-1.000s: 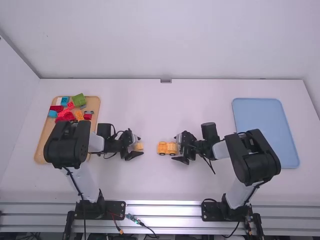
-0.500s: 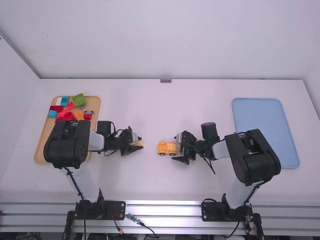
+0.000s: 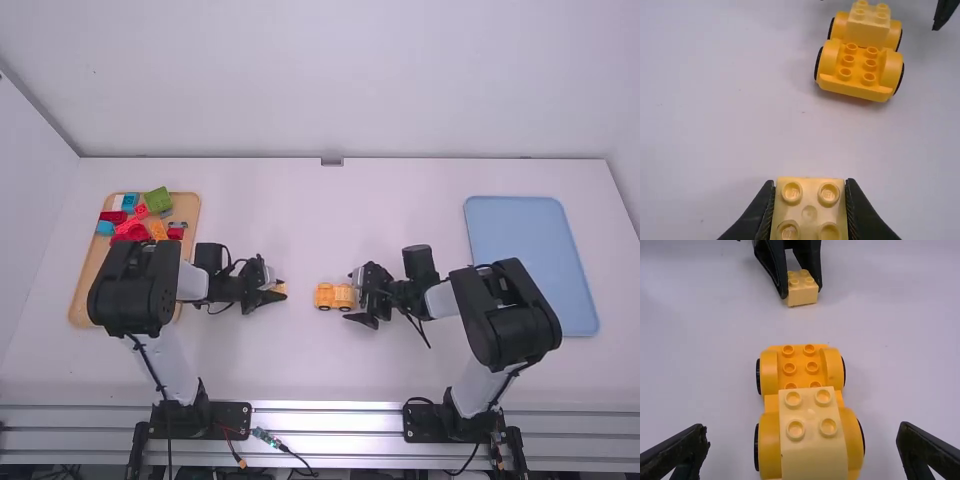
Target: Assemble lego blocks to make yellow taxi
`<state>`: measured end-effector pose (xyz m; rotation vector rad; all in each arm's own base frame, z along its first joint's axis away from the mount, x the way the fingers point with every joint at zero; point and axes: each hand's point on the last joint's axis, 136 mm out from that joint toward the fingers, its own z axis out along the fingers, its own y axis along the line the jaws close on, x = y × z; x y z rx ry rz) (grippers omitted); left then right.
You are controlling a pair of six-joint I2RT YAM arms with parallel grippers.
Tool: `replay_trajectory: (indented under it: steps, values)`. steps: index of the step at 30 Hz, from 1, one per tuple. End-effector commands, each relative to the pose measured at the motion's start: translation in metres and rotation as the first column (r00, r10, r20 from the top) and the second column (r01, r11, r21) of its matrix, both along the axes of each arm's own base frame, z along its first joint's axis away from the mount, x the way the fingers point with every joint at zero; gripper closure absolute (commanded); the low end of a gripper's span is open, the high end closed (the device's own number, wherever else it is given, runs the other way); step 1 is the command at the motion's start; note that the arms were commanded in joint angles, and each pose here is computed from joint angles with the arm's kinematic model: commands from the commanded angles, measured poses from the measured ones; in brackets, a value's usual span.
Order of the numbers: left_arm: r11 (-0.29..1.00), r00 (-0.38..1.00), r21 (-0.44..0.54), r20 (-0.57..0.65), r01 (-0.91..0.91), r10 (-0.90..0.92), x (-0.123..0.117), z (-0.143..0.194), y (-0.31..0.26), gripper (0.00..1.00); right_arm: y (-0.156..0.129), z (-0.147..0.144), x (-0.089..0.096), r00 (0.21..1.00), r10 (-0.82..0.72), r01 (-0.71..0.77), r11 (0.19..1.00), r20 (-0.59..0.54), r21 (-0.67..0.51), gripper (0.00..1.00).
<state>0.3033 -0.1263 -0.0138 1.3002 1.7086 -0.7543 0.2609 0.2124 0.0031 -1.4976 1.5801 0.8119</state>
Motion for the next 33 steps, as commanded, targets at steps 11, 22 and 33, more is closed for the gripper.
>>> replay_trajectory:
  steps: [11,22,33]
  values:
    - [0.992,0.994,-0.078,-0.054,-0.102,0.098,0.025,0.020,-0.002,0.88,0.000,-0.002,0.003,1.000,-0.006,0.005,1.000,-0.009,-0.006,0.01]
    - [0.994,0.992,-0.015,0.061,-0.112,0.112,0.017,0.073,-0.023,0.96,-0.001,-0.004,0.003,1.000,-0.011,0.011,1.000,-0.009,-0.016,0.00]
    - [0.992,0.982,-0.039,0.151,0.120,-0.113,-0.026,0.095,-0.066,0.96,0.012,-0.016,0.008,0.998,0.055,-0.052,0.997,-0.043,0.056,0.01]
